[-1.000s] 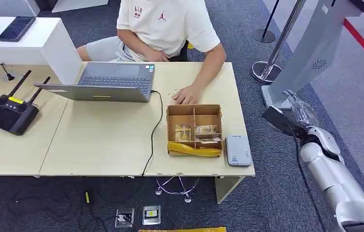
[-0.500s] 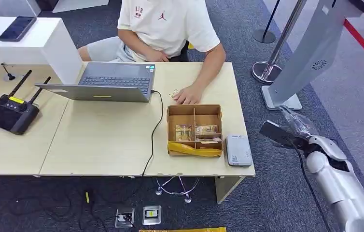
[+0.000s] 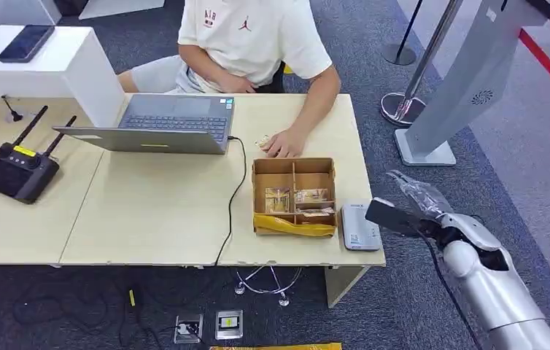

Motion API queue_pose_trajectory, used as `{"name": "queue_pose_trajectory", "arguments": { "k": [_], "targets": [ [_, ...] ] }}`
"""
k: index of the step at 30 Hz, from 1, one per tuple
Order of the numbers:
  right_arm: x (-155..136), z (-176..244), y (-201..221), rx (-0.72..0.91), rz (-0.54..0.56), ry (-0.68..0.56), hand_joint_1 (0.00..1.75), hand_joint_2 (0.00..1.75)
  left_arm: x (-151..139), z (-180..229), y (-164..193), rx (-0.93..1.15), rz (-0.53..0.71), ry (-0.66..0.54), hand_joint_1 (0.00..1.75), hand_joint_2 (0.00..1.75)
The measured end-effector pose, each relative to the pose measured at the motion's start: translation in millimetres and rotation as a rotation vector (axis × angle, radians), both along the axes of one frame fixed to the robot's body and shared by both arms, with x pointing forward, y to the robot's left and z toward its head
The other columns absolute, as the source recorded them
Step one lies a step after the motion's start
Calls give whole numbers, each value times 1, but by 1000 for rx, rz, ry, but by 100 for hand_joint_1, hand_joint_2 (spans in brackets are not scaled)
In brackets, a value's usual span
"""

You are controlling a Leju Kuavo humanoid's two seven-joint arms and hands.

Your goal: Pass the card to the sensor for recognition and then transmit it.

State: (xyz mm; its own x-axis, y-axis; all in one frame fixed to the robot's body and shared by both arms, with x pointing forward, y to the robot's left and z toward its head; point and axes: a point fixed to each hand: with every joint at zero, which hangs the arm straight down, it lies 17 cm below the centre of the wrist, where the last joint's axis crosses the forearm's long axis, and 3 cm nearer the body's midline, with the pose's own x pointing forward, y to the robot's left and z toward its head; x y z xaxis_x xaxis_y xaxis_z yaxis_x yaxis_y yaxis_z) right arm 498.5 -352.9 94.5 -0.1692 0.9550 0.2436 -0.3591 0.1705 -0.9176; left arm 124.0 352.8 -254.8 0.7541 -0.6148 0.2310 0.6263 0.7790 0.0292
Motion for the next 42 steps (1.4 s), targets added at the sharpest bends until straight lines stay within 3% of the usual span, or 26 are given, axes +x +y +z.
{"name": "queue_pose_trajectory", "arguments": {
  "k": [17,42],
  "targets": [
    [-7,12,69,74,100,-173,0,175,2,0,-6,-8,-5,-3,0,0],
    [-12,23,181,164,268,-259,0,175,2,-1,-21,-25,-26,-3,0,0]
  ]
}}
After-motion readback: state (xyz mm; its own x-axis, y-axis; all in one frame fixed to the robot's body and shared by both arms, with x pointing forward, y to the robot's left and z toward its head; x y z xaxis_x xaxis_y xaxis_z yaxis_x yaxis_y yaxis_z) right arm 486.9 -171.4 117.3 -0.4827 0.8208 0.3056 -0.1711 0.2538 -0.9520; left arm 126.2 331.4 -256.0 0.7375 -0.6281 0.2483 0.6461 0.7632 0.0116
